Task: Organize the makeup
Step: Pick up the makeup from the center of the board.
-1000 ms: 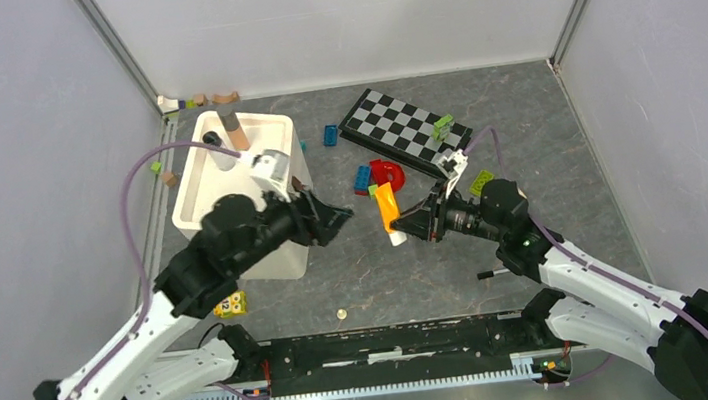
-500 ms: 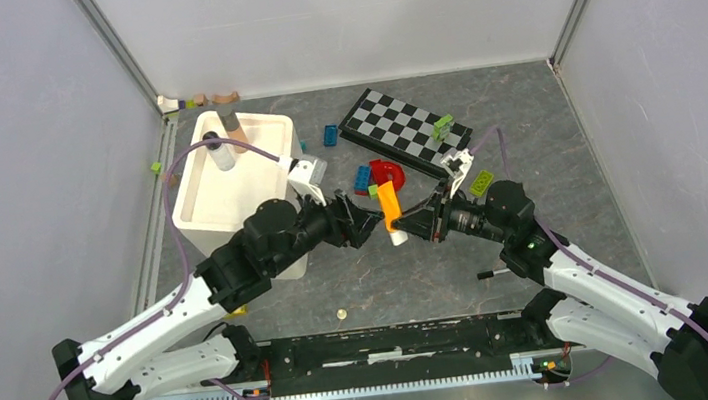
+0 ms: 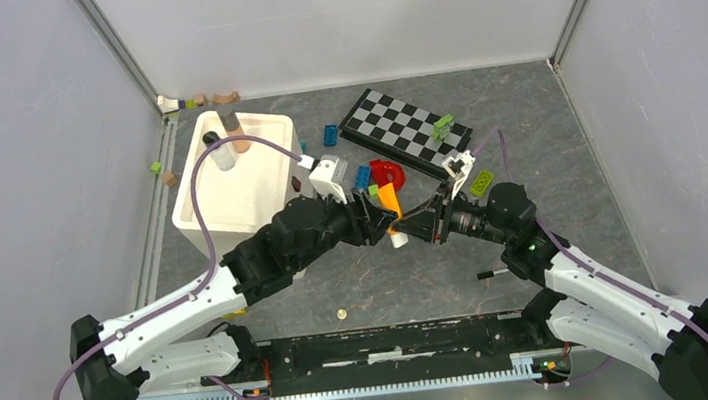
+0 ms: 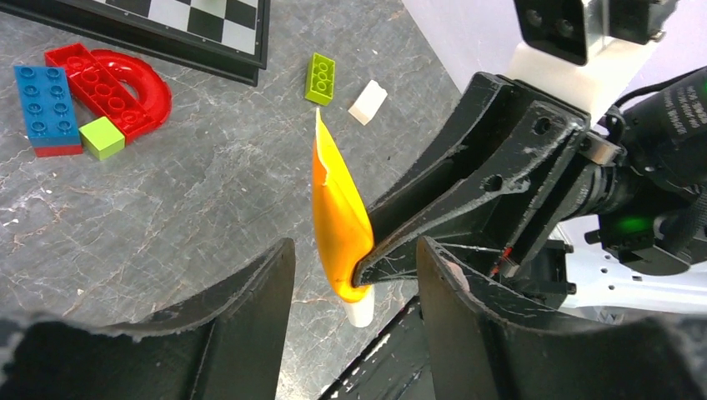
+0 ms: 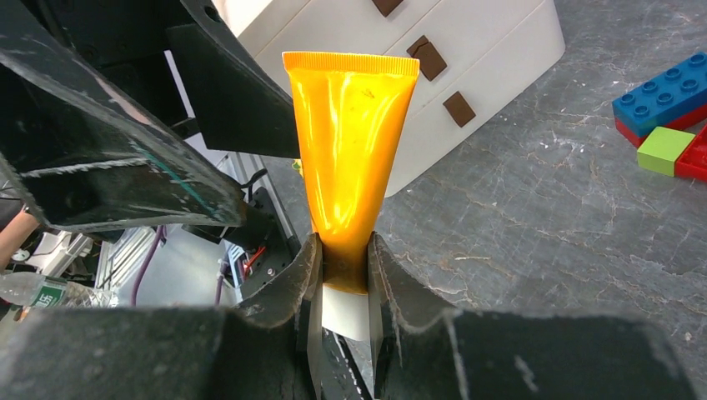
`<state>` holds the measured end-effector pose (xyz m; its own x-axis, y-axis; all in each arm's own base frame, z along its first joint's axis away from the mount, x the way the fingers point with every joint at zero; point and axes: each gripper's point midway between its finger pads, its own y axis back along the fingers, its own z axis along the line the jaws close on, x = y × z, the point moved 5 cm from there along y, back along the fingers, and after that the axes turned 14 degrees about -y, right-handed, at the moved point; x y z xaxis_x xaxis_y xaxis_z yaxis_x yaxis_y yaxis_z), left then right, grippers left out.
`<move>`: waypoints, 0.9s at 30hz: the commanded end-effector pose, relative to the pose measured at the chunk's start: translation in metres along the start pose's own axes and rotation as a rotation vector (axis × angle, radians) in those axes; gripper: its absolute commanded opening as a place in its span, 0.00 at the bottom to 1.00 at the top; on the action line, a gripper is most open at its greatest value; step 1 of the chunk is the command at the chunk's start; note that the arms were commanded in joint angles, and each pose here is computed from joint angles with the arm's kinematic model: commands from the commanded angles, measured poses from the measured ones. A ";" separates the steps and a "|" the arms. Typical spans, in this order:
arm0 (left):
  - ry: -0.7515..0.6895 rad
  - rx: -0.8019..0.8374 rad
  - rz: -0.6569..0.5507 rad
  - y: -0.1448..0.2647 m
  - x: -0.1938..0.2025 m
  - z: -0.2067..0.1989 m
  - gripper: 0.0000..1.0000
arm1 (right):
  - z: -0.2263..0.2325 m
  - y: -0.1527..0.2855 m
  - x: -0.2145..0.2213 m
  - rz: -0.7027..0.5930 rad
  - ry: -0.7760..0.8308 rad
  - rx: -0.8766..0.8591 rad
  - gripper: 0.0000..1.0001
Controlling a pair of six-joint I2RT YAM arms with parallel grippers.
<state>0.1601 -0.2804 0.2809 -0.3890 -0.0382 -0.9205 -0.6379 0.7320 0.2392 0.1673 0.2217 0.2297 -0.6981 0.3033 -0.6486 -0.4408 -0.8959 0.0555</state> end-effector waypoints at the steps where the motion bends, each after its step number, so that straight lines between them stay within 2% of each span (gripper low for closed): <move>1: 0.059 -0.019 -0.057 -0.007 -0.009 -0.004 0.61 | 0.014 0.002 -0.006 -0.029 0.025 -0.071 0.15; 17: 0.089 -0.016 -0.032 -0.021 -0.001 -0.007 0.42 | 0.014 0.006 -0.003 -0.033 0.028 -0.075 0.15; 27: 0.107 0.034 -0.055 -0.020 -0.005 -0.014 0.19 | 0.014 0.008 -0.003 -0.034 0.036 -0.076 0.20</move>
<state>0.1663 -0.2970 0.2687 -0.4337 -0.0649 -0.8987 -0.6424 0.7218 0.2578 0.1602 0.2184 0.2313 -0.6939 0.3080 -0.6508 -0.4297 -0.9024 0.0312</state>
